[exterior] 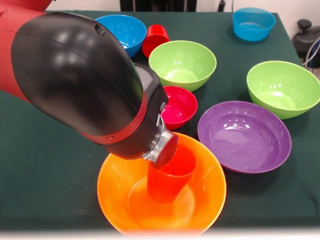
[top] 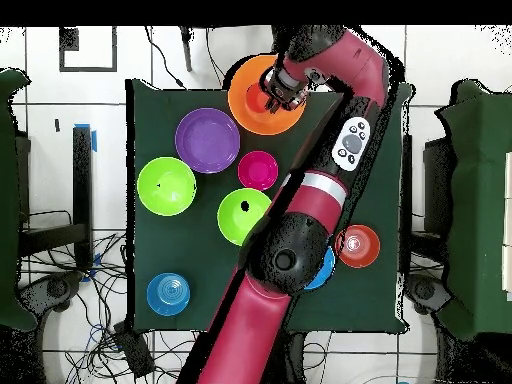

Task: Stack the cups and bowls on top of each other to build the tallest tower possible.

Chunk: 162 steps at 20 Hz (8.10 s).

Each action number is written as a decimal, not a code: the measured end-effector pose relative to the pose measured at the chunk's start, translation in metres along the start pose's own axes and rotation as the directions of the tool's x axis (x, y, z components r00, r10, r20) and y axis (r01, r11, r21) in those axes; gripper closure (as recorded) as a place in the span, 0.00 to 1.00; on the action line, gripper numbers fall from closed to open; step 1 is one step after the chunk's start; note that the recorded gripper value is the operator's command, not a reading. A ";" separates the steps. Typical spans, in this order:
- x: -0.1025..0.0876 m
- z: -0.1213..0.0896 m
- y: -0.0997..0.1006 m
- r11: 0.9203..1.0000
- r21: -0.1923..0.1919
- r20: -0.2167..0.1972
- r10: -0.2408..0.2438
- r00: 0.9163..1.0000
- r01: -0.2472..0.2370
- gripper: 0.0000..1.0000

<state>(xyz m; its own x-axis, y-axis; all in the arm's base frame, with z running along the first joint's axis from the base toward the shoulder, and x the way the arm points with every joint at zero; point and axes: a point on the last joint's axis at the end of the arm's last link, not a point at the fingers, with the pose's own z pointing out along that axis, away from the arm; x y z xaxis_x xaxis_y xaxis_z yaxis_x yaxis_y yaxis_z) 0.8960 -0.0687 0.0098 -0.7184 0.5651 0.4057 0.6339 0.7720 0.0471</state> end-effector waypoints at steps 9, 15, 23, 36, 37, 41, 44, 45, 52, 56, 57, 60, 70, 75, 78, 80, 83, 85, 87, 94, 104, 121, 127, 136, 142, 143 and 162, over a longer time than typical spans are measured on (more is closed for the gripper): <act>-0.001 0.000 0.000 1.000 -0.001 0.000 0.002 1.000 -0.002 1.00; -0.001 0.000 0.000 1.000 -0.001 0.000 0.002 1.000 -0.002 1.00; 0.002 0.000 0.000 1.000 0.001 -0.016 0.002 1.000 -0.002 1.00; 0.003 0.000 0.000 1.000 0.003 -0.027 0.002 1.000 -0.002 1.00; 0.003 0.000 0.000 1.000 0.003 -0.027 0.002 1.000 -0.002 1.00; 0.003 0.000 0.000 1.000 0.004 -0.027 0.002 1.000 -0.002 1.00; 0.001 0.001 -0.002 1.000 0.013 -0.024 0.005 1.000 -0.004 1.00; 0.001 0.001 -0.002 1.000 0.015 -0.023 0.006 1.000 -0.006 1.00; -0.009 -0.001 -0.014 0.999 0.030 -0.015 0.027 1.000 -0.026 1.00; -0.014 -0.003 -0.019 0.999 0.030 -0.012 0.036 0.999 -0.035 1.00; -0.014 -0.003 -0.020 0.999 0.031 -0.012 0.037 0.999 -0.036 1.00; -0.014 -0.002 -0.019 0.999 0.032 -0.012 0.036 0.999 -0.035 1.00; -0.010 0.001 -0.013 0.999 0.043 -0.011 0.027 1.000 -0.027 1.00; -0.010 0.001 -0.013 0.999 0.042 -0.011 0.027 1.000 -0.027 1.00; -0.010 0.001 -0.013 0.999 0.039 -0.012 0.028 1.000 -0.028 1.00; -0.011 0.000 -0.014 0.999 0.037 -0.012 0.030 0.999 -0.029 1.00; -0.012 0.000 -0.015 0.999 0.042 -0.009 0.033 0.999 -0.033 1.00; -0.013 0.000 -0.015 0.998 0.043 -0.008 0.035 0.999 -0.035 1.00; -0.015 -0.001 -0.014 0.999 0.038 -0.006 0.039 0.999 -0.039 1.00; -0.015 0.000 -0.009 0.998 0.040 -0.003 0.039 0.999 -0.039 1.00; -0.014 0.004 -0.008 0.997 0.061 0.001 0.037 0.999 -0.037 1.00; -0.013 0.008 -0.003 0.997 0.075 0.006 0.035 0.999 -0.035 1.00; -0.013 0.006 0.006 0.998 0.050 0.005 0.035 0.999 -0.035 1.00; -0.011 0.007 0.016 0.999 0.038 0.007 0.033 0.999 -0.033 1.00; -0.011 0.009 0.016 0.998 0.047 0.009 0.032 0.999 -0.032 1.00; -0.011 0.009 0.016 0.998 0.047 0.009 0.032 0.999 -0.033 1.00; -0.012 0.010 0.016 0.998 0.050 0.010 0.033 0.999 -0.033 1.00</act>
<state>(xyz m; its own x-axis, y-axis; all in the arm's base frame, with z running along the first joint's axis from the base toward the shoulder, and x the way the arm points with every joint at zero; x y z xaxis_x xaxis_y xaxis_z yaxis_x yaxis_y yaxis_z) 0.9114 -0.0604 -0.0029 -0.7001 0.5928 0.3981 0.6421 0.7665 -0.0121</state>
